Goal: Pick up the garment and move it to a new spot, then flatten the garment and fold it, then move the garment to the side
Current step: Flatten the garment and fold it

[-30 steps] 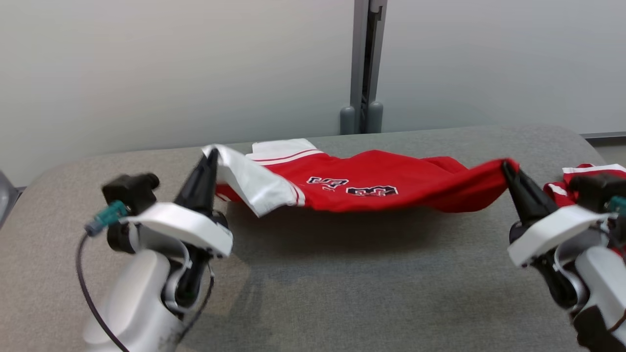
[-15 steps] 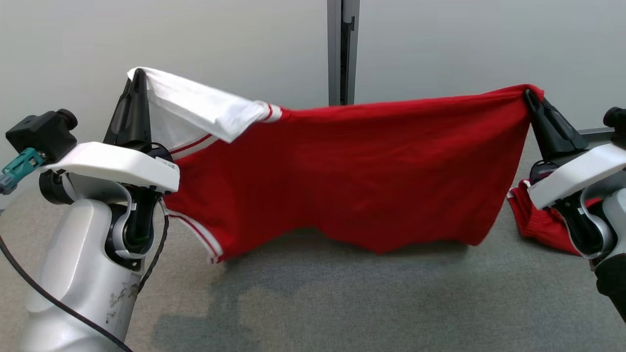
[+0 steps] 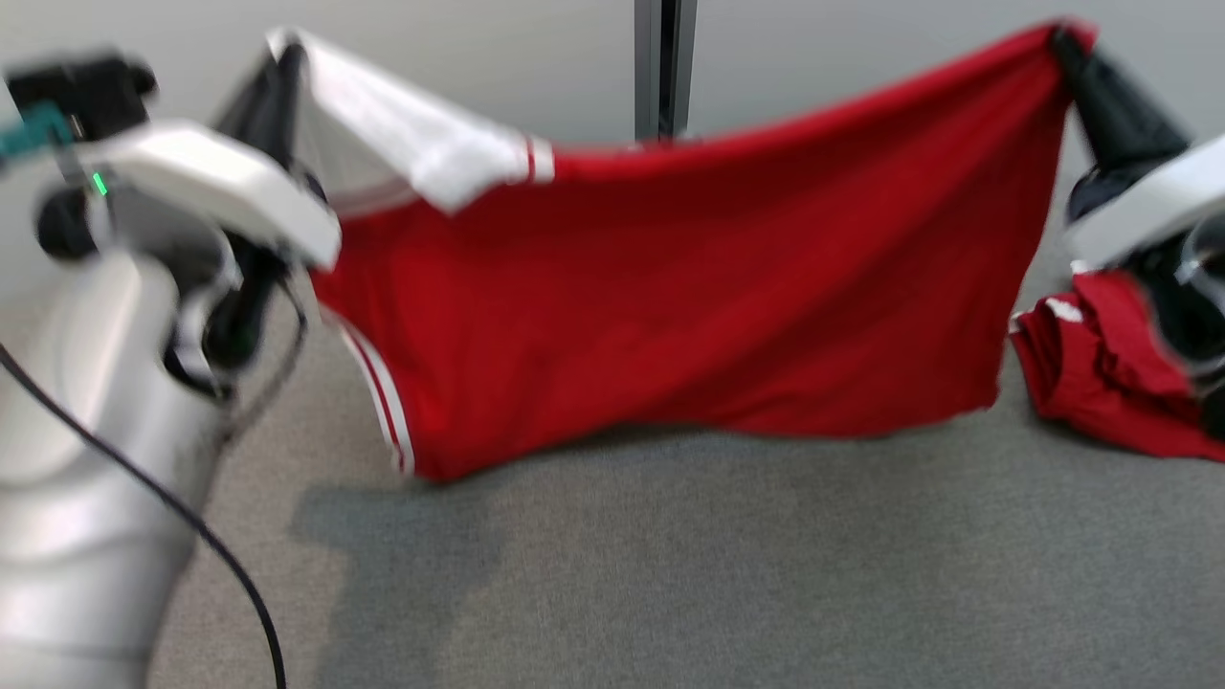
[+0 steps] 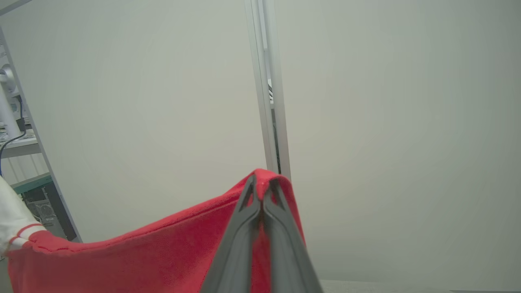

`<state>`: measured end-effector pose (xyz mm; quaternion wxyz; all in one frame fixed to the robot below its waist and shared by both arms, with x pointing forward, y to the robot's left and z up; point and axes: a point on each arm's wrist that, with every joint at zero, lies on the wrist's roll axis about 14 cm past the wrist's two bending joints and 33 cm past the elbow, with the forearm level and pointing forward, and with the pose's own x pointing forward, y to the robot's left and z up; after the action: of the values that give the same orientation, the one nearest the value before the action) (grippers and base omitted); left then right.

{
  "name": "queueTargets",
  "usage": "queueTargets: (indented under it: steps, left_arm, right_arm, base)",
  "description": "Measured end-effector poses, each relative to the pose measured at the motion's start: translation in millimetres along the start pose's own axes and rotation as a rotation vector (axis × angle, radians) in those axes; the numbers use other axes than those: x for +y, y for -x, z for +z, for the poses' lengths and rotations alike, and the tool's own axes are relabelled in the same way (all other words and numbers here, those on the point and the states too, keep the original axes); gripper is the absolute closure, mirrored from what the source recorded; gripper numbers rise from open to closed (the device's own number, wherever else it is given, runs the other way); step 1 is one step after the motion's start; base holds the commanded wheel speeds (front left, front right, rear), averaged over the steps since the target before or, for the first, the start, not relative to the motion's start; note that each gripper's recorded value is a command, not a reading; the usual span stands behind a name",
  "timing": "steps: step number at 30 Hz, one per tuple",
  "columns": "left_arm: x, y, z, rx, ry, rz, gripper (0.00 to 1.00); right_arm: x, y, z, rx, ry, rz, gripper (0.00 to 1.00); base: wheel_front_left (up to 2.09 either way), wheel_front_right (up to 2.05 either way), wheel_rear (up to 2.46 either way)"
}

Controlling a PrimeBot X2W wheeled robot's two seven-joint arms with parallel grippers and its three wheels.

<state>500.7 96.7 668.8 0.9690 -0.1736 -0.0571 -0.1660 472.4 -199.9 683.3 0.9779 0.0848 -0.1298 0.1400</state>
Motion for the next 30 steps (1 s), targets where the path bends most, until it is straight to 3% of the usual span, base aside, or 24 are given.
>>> queueTargets:
  steps: [3, 7, 12, 15, 20, 23, 30]
  left_arm:
    - [0, -50, 32, -0.032, -0.093, -0.014, 1.0]
    - [3, -103, 39, -0.062, -0.141, -0.017, 1.0]
    - [14, -158, 62, -0.242, -0.152, 0.02, 1.0]
    - [18, -178, 75, -0.382, -0.132, 0.033, 1.0]
    - [8, -193, 102, -0.531, -0.116, 0.002, 1.0]
    - [0, -190, 104, -0.589, -0.131, -0.032, 1.0]
    - [20, -192, 27, -0.411, -0.151, -0.022, 1.0]
  right_arm:
    - [-20, -42, 21, -0.013, 0.067, -0.003, 1.0]
    - [-23, -94, 21, -0.025, 0.155, 0.029, 1.0]
    - [-37, -153, 28, -0.142, 0.166, 0.002, 1.0]
    - [-44, -178, 28, -0.186, 0.164, -0.019, 1.0]
    - [-39, -192, 63, -0.383, 0.16, -0.014, 1.0]
    - [-46, -190, 33, -0.375, 0.099, -0.047, 1.0]
    - [-54, -178, -69, -0.141, 0.015, -0.087, 1.0]
  base:
    - [0.0, 0.0, 0.0]
    - [0.0, 0.0, 0.0]
    - [0.0, 0.0, 0.0]
    - [0.0, 0.0, 0.0]
    - [0.0, 0.0, 0.0]
    - [0.0, 0.0, 0.0]
    - [0.0, 0.0, 0.0]
